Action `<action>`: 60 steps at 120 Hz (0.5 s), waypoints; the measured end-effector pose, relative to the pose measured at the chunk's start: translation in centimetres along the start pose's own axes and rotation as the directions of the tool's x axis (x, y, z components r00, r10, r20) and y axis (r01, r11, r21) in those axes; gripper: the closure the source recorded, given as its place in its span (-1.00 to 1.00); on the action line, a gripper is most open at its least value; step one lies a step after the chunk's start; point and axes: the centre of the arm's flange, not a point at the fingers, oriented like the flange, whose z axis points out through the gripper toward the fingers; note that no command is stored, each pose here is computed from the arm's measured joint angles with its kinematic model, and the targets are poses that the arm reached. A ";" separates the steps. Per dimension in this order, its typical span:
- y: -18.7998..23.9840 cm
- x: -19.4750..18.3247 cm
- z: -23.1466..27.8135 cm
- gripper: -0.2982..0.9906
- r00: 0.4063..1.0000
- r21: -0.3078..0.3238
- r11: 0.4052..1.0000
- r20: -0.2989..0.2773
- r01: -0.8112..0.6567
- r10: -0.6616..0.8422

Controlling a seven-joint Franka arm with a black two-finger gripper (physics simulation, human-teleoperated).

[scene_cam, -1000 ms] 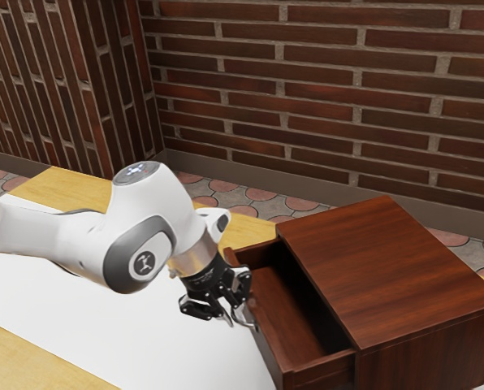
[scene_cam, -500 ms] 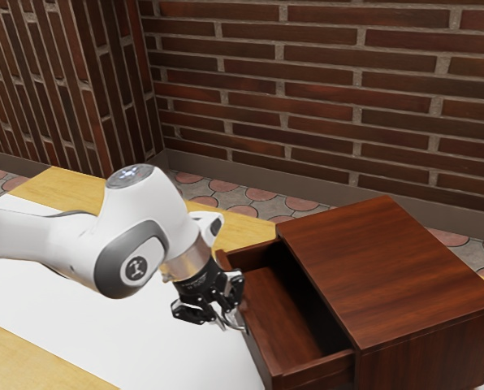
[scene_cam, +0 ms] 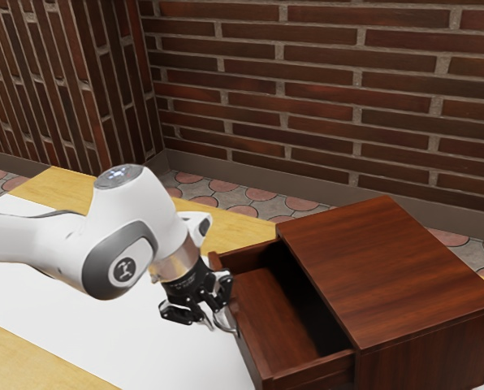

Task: Pull the drawer handle with one arm to open the drawer

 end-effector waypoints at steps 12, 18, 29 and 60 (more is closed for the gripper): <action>-0.2 0.0 0.0 0.52 1.000 0.004 1.000 -0.001 0.002 -0.002; -0.3 0.0 0.0 0.52 1.000 0.005 1.000 -0.002 0.003 -0.003; -0.4 -0.1 -0.1 0.52 1.000 0.006 1.000 -0.005 0.004 -0.004; -0.5 -0.1 -0.3 0.52 1.000 0.006 1.000 -0.007 0.006 -0.006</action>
